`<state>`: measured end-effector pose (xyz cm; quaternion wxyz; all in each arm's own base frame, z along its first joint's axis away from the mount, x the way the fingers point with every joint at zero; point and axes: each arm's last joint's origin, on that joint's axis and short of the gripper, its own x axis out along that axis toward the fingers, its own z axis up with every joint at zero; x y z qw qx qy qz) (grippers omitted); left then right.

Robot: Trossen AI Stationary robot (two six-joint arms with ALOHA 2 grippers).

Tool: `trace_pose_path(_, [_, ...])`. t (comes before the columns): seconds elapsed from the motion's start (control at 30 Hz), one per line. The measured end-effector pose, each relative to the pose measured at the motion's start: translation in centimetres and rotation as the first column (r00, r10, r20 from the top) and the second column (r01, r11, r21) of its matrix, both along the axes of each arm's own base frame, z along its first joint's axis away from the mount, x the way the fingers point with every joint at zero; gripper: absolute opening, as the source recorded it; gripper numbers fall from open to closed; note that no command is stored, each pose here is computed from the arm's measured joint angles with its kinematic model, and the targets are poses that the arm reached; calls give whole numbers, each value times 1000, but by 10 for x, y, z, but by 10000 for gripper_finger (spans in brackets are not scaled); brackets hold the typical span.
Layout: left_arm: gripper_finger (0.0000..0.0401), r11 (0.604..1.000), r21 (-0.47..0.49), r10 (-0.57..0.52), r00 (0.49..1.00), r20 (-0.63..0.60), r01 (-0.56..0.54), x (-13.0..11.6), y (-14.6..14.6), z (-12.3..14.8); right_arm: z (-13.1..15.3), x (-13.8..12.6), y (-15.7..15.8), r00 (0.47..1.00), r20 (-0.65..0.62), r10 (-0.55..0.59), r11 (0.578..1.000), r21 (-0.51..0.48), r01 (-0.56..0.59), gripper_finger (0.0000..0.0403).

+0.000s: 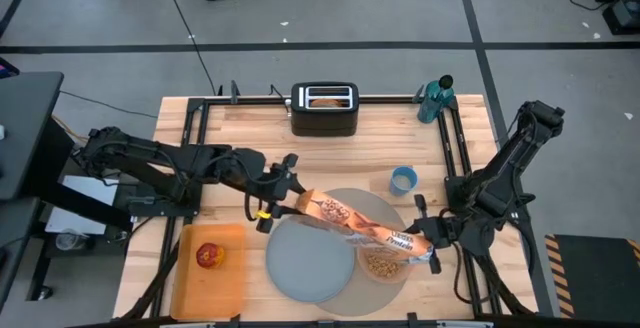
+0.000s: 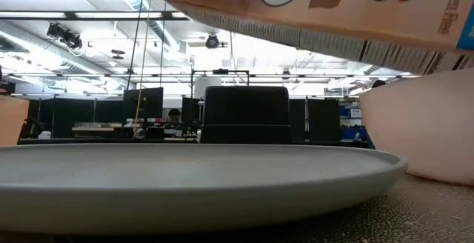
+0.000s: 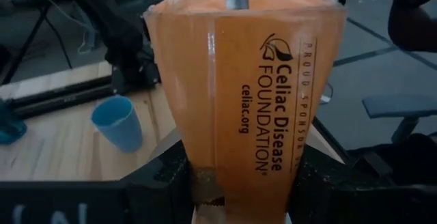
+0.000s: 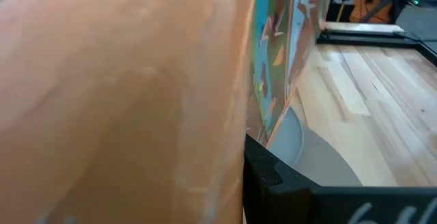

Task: Arrange a breakfast setting
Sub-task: Pour the cereal from the cereal box into the orange bowl

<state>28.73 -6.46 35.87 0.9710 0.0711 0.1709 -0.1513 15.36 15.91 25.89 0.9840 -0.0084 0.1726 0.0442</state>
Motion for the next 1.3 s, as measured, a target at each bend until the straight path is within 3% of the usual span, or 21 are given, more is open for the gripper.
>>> trace_pose_path(0.43, [172, 999, 39, -33, 994, 100, 30, 3, 3, 21, 2, -1, -3, 1000, 4, -27, 999, 18, 27, 8])
trace_pose_path(0.7, [172, 999, 10, -36, 996, 77, 35, 12, 10, 15, -1, -4, 1, 1000, -21, 8, 999, 31, -8, 8])
trace_pose_path(0.8, [172, 999, -1, -41, 996, 80, 41, 14, 13, 14, -1, -5, 1, 999, -4, -52, 998, 36, 52, 8])
trace_pose_path(0.87, [172, 998, -10, -58, 994, 93, 60, 17, 12, 15, -2, -3, 5, 999, -3, -32, 998, 56, 32, 8])
trace_pose_path(0.93, [172, 998, -7, -59, 996, 72, 60, 18, 12, 11, -6, -2, 6, 1000, -21, -21, 1000, 19, 22, 8])
trace_pose_path(1.07, [172, 998, -22, -51, 998, 41, 52, 21, 13, 6, -10, -1, 8, 999, -47, -10, 999, 37, 11, 9])
trace_pose_path(1.17, [172, 999, -20, -40, 999, 5, 40, 23, 13, 1, -14, -2, 6, 996, -55, -69, 998, 1, 69, 9])
trace_pose_path(1.23, [172, 999, -25, -44, 999, 3, 44, 23, 13, 0, -15, -1, 10, 997, -61, -36, 999, 30, 38, 9])
trace_pose_path(1.3, [172, 999, -24, -45, 999, -2, 45, 23, 12, 0, -17, 0, 11, 997, -66, -26, 1000, -10, 26, 9])
